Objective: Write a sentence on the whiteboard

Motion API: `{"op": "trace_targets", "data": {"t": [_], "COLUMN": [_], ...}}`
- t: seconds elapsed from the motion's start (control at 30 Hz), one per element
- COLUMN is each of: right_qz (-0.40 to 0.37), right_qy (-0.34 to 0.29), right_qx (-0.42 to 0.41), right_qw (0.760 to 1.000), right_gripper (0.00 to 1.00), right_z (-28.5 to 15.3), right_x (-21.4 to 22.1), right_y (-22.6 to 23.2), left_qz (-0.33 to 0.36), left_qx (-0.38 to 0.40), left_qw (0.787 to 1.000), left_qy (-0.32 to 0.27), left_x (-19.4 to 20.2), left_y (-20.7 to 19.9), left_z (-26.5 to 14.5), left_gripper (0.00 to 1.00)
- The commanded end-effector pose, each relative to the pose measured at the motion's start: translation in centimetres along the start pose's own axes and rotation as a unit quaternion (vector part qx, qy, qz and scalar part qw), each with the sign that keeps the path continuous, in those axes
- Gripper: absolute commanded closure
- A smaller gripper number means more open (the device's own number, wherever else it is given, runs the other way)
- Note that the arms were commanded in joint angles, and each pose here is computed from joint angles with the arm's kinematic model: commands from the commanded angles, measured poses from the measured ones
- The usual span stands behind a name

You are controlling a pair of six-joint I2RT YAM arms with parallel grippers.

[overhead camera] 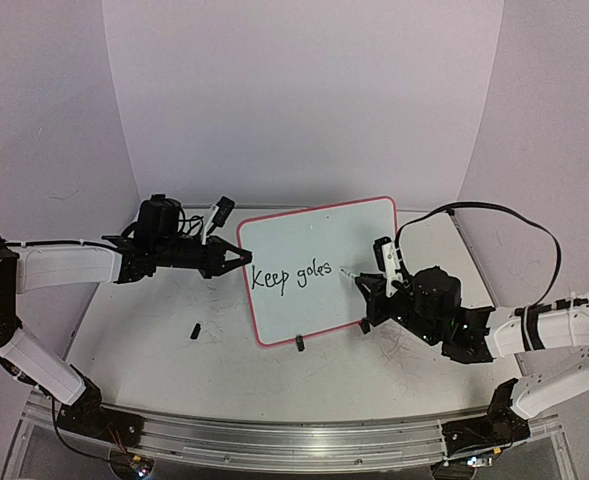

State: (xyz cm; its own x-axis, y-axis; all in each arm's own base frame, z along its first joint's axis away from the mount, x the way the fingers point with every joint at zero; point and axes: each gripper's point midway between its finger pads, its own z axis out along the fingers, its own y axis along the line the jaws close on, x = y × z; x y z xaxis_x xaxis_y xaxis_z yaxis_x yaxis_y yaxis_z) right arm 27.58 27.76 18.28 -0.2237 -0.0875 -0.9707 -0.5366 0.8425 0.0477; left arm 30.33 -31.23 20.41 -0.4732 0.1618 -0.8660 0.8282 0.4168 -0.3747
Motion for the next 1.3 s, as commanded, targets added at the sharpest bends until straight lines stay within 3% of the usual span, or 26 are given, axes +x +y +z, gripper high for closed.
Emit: {"op": "trace_targets", "data": {"t": [0.0,0.8,1.27], "right_qz": [0.003,0.013,0.022], "right_qy": [-0.026,-0.059,-0.026], "right_qx": [0.018,0.047,0.08], "right_qw": [1.0,0.997,0.996], "right_gripper": [1.0,1.0,1.0], "right_z": [0.4,2.8,2.7], "right_x": [-2.0,-4.4,-2.1], "right_y": [-0.3,-0.3,-1.7], "left_qz": [0.049,0.051,0.053], "left_qx": [-0.092,-0.091,-0.089], "left_qw": [0.994,0.994,0.995], "left_qy": [-0.013,-0.009,-0.011], "left_x": [-1.4,-1.1,-1.3], "left_y": [3.3,3.3,3.2], "left_z": [-0.6,-0.6,-0.6], "left_gripper": [1.0,1.0,1.0]}}
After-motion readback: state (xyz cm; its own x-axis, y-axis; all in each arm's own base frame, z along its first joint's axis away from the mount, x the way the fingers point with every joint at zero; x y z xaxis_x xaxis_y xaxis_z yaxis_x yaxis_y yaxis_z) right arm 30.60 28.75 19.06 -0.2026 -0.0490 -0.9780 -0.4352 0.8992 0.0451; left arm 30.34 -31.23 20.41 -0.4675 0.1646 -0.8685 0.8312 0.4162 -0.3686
